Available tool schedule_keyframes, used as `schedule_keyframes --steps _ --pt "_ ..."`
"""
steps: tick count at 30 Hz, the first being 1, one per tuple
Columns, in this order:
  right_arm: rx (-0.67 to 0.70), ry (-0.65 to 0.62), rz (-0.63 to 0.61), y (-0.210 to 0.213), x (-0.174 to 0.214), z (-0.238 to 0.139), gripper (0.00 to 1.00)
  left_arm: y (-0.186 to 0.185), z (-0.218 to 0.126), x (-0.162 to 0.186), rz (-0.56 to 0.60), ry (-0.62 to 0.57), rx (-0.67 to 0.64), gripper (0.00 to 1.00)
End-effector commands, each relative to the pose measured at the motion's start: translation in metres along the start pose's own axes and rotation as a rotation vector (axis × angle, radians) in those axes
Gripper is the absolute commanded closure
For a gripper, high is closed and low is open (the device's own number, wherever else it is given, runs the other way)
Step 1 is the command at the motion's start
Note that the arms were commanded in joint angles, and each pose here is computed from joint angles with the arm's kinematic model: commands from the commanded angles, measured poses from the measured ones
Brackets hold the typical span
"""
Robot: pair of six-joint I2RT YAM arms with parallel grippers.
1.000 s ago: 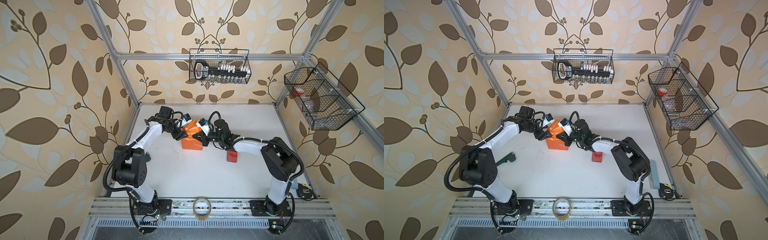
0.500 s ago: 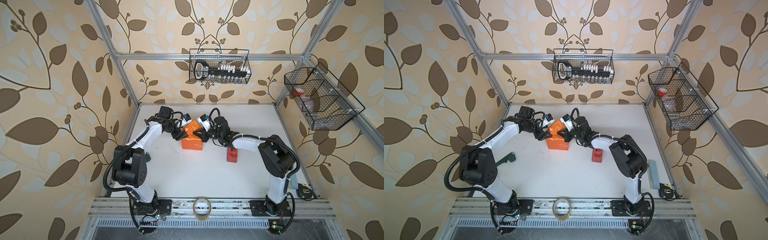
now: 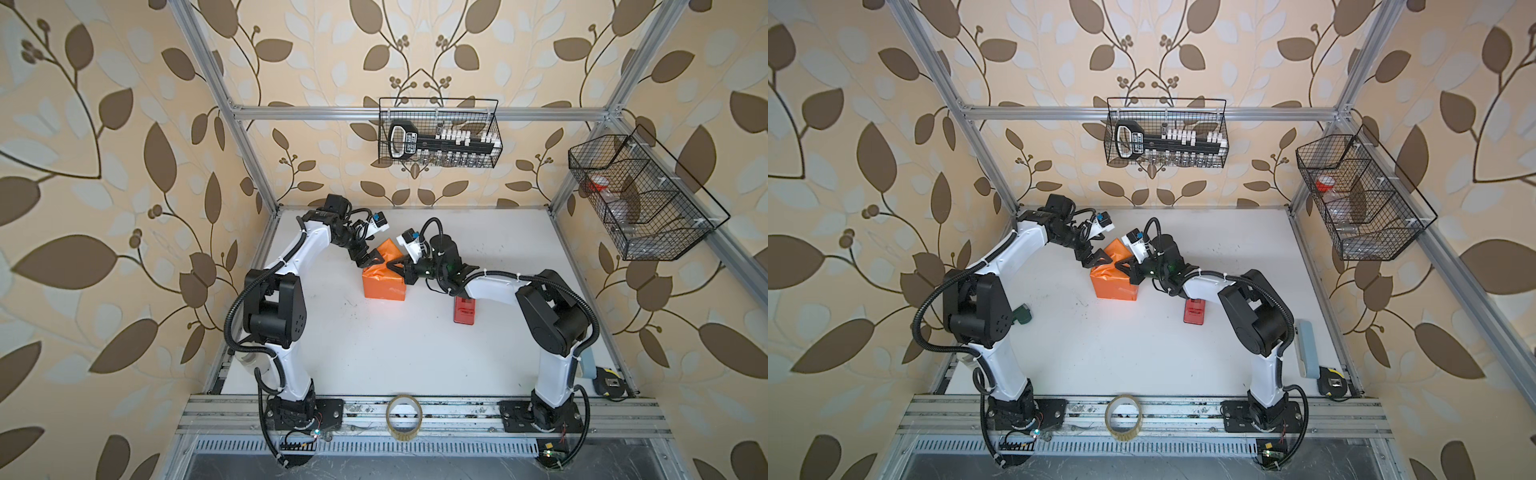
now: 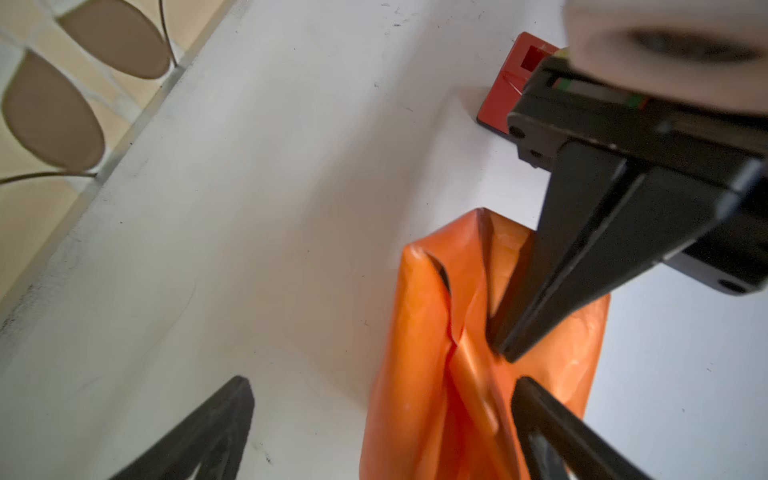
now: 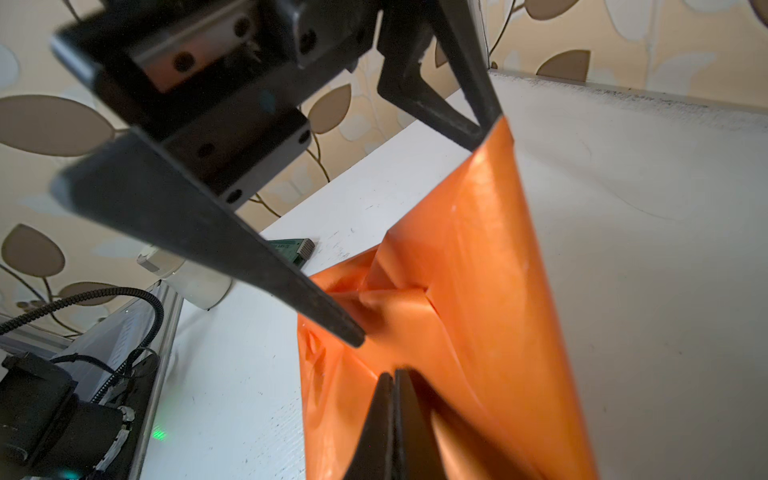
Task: Wrap the gift box in paper
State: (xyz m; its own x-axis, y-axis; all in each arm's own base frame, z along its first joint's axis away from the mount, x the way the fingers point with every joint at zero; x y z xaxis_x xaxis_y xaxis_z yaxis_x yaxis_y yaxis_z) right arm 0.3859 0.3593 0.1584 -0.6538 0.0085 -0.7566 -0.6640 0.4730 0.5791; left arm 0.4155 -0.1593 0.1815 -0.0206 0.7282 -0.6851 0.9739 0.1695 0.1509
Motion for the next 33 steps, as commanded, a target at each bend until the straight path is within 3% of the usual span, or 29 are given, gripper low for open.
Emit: schedule_keyframes --steps 1,7,11,27,33 --pt "0.05 0.124 0.069 -0.021 0.047 0.006 0.98 -0.017 0.003 -0.01 0.028 -0.047 0.106 0.02" --pt "0.038 0.128 0.063 -0.019 0.045 0.007 0.98 -0.039 0.006 -0.006 0.021 -0.07 0.216 0.19" --pt "0.041 0.129 0.064 -0.019 0.045 0.006 0.99 -0.041 0.011 -0.001 0.007 -0.047 0.238 0.39" --pt "-0.033 0.148 0.027 0.01 0.03 -0.009 0.95 -0.033 0.014 0.007 0.031 -0.038 0.129 0.86" --pt "-0.043 0.121 0.091 0.025 0.014 -0.033 0.91 -0.034 0.011 0.007 0.042 -0.031 0.102 0.91"
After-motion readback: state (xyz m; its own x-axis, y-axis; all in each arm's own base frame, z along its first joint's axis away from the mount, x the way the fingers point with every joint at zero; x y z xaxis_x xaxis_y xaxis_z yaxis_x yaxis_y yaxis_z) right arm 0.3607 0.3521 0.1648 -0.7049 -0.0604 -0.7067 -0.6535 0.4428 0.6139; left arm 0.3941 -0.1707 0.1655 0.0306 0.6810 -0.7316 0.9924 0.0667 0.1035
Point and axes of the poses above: each gripper's point midway between its finger pads, its own z axis out along the fingers, its own y axis along the line the jaws close on, x = y × z, the point moved 2 cm from there along -z, back along the fingers, and after that the axes turned 15 degrees about z, right-handed, at the moved point
